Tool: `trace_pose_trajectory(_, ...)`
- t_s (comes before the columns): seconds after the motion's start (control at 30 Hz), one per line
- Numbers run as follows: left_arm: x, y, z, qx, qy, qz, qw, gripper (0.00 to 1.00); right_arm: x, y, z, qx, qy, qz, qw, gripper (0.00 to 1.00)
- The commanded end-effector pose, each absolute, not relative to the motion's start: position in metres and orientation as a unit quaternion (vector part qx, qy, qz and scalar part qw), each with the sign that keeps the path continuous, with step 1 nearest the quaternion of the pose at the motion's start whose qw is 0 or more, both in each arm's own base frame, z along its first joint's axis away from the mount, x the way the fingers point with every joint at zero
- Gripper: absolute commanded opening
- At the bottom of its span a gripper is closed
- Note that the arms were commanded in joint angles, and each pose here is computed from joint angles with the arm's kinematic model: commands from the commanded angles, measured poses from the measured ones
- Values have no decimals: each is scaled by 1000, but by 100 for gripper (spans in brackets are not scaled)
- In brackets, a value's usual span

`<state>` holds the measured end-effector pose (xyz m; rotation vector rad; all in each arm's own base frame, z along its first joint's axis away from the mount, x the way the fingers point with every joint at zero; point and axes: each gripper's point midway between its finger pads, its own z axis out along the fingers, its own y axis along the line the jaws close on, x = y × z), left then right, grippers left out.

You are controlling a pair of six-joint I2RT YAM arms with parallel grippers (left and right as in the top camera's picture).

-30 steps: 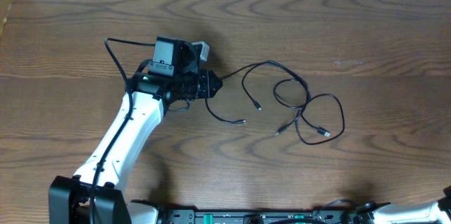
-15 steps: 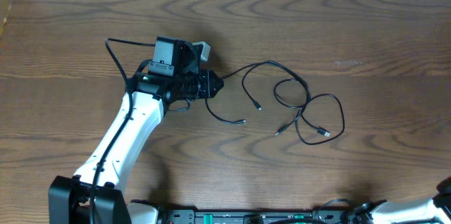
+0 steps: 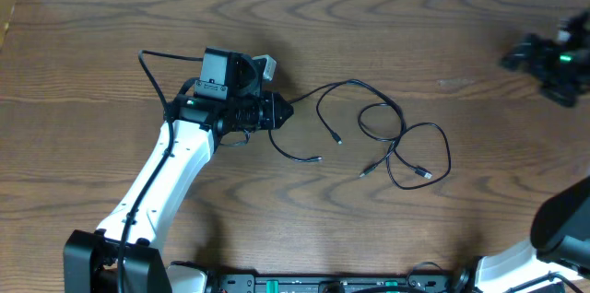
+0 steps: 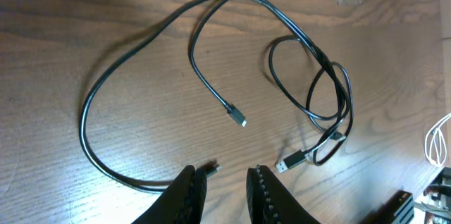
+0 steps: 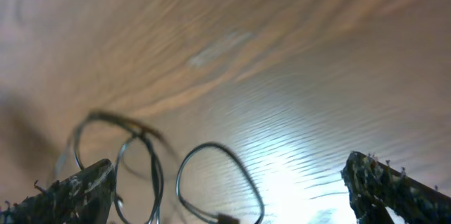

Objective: Untangle cables
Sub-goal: 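Return the right gripper to the black cable and grasp it near the left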

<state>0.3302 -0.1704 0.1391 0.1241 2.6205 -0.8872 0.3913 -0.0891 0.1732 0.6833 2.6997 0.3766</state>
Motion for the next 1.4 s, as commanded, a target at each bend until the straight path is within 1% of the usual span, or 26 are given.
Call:
trace_pose_trajectory(0.0, 326, -171, 133, 45, 932, -316, 171, 25, 396, -53, 176, 179, 964, 110, 163, 99)
trace_pose_trajectory(0.13, 322, -170, 131, 43, 934, -315, 163, 25, 398, -14, 174, 145, 971, 117, 151, 99)
trace_pose_trajectory(0.27, 321, -170, 130, 42, 935, -314, 160, 25, 395, 0, 168, 148, 975, 91, 140, 99)
trace_pose_trajectory(0.43, 317, -175, 129, 50, 935, -315, 155, 25, 386, 21, 153, 128, 980, 93, 118, 99)
trace_pose_trajectory(0.67, 313, -186, 130, 67, 933, -318, 155, 25, 364, 49, 115, 106, 987, 92, 74, 99)
trace_pose_trajectory(1.07, 313, -186, 130, 68, 933, -318, 154, 25, 332, 81, 46, 130, 986, 93, 39, 99)
trace_pose_trajectory(1.23, 313, -186, 130, 68, 933, -318, 154, 25, 330, 95, 38, 117, 987, 99, 46, 99)
trace_pose_trajectory(1.27, 313, -186, 130, 68, 933, -318, 154, 25, 331, 98, 38, 113, 987, 101, 48, 97)
trace_pose_trajectory(1.3, 313, -186, 130, 69, 933, -317, 155, 25, 332, 103, 38, 106, 988, 102, 53, 92)
trace_pose_trajectory(1.33, 313, -186, 130, 70, 933, -317, 155, 25, 333, 106, 39, 103, 988, 104, 55, 83)
trace_pose_trajectory(1.37, 313, -186, 130, 70, 933, -317, 155, 25, 333, 108, 39, 103, 987, 105, 58, 72)
